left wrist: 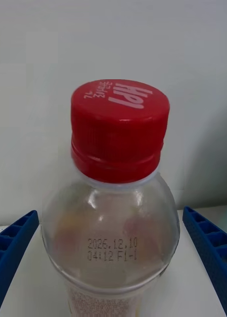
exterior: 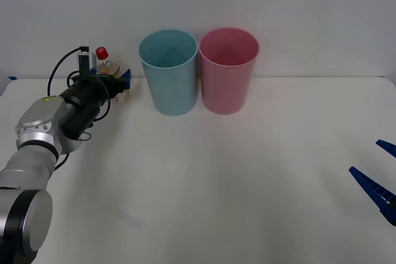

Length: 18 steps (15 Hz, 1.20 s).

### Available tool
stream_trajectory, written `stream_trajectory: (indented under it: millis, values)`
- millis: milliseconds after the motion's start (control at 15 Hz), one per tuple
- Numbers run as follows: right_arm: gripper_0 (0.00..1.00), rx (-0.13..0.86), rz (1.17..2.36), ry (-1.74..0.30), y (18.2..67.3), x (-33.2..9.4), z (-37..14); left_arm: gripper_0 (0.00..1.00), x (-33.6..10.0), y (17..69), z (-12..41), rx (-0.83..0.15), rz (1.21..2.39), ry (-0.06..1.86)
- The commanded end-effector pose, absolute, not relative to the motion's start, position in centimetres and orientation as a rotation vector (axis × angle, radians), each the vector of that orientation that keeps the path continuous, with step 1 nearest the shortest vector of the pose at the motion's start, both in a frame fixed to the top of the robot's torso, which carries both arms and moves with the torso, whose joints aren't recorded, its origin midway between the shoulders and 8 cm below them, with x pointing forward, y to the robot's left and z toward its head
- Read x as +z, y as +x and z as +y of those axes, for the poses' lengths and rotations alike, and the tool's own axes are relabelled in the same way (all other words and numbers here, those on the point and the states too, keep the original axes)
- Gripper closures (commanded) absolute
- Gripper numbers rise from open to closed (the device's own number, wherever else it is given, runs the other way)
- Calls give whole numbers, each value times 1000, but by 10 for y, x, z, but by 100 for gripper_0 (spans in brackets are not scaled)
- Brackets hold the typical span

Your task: Grasp the object on the table and drop it into the matching bin: aluminum can to the light blue bin, PET bottle to the pink bin.

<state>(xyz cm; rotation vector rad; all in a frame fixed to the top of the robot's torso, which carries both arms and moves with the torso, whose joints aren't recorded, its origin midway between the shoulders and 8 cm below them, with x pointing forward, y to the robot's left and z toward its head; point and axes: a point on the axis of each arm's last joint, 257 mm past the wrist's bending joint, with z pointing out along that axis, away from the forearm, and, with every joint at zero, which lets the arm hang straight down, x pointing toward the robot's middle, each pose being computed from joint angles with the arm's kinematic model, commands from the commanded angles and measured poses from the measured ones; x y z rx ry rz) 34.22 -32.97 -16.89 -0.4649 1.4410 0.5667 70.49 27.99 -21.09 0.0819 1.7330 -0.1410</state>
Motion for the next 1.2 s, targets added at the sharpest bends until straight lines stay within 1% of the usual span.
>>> stream_trajectory:
  millis: [67,133,200,267,333,400,733,933,1067,1200]
  values:
    - [0,567,1441,-465,342,-169,-330,0,-212,705,280,-136,1735,86]
    - [0,567,1441,-465,342,-169,-330,0,-212,705,280,-134,1735,88]
    - [0,567,1441,-465,342,-169,-330,12,-212,705,280,-133,1735,90]
    - [0,567,1441,-465,342,-169,-330,48,-212,705,280,-131,1735,90]
    - [0,567,1441,-465,342,-169,-330,78,-212,705,280,-130,1735,91]
    - [0,567,1441,-465,342,-169,-330,99,-212,705,280,-130,1735,94]
    - [0,567,1441,-465,342,-169,-330,100,-212,705,280,-136,1735,89]
    - [0,567,1441,-465,342,-169,-330,100,-210,704,280,-157,1731,86]
    - [0,567,1441,-465,342,-169,-330,100,-205,703,286,-171,1723,82]
    - [0,567,1441,-465,342,-169,-330,100,-198,702,303,-164,1715,93]
